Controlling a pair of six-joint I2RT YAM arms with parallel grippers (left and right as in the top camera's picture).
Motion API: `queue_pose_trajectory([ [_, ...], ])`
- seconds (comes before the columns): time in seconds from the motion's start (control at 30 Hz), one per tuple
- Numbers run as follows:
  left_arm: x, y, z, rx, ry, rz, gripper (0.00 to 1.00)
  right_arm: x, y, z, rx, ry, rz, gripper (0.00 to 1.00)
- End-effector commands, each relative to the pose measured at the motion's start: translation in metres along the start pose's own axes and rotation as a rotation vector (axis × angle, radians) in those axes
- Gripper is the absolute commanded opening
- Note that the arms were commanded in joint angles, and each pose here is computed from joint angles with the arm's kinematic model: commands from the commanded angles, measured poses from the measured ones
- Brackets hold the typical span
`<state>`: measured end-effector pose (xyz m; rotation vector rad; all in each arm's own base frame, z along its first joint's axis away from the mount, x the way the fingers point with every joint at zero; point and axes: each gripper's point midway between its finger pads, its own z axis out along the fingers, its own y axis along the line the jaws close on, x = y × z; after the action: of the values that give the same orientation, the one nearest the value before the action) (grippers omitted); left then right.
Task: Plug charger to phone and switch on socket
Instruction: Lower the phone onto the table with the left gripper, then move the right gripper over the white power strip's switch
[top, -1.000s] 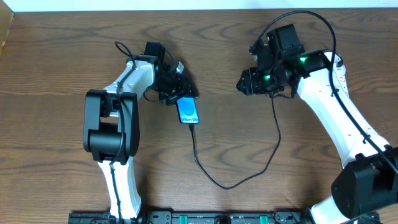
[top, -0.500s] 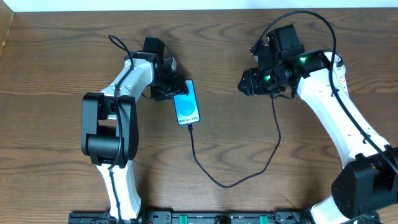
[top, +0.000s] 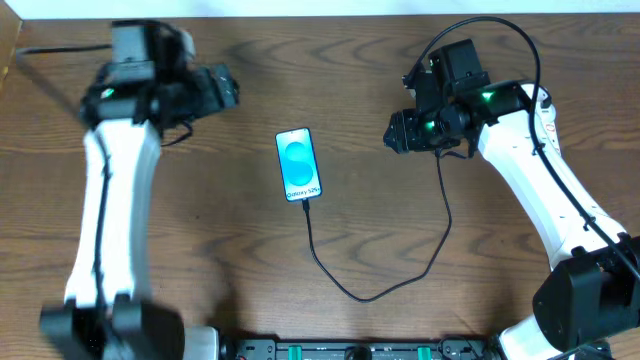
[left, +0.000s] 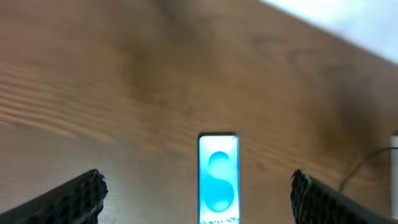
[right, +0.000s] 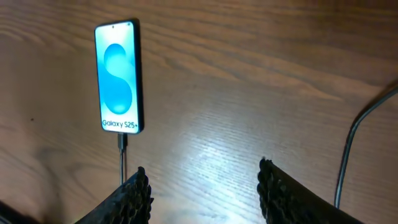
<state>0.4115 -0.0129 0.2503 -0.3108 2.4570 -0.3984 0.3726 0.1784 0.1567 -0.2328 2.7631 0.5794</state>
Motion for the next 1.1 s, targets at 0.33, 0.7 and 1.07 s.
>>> queue_pose_trajectory([
  [0.33,-0.01,-0.01,-0.046,0.015,-0.111,0.021,0.97,-0.003,0.007,-0.007,-0.003,-0.017,-0.03,0.55],
  [0.7,-0.01,-0.01,-0.046,0.015,-0.111,0.021,0.97,0.002,0.001,-0.007,0.022,0.001,-0.027,0.58],
  [1.07,-0.01,-0.01,-0.046,0.015,-0.111,0.021,0.97,0.003,-0.007,-0.009,0.043,0.006,0.026,0.26],
])
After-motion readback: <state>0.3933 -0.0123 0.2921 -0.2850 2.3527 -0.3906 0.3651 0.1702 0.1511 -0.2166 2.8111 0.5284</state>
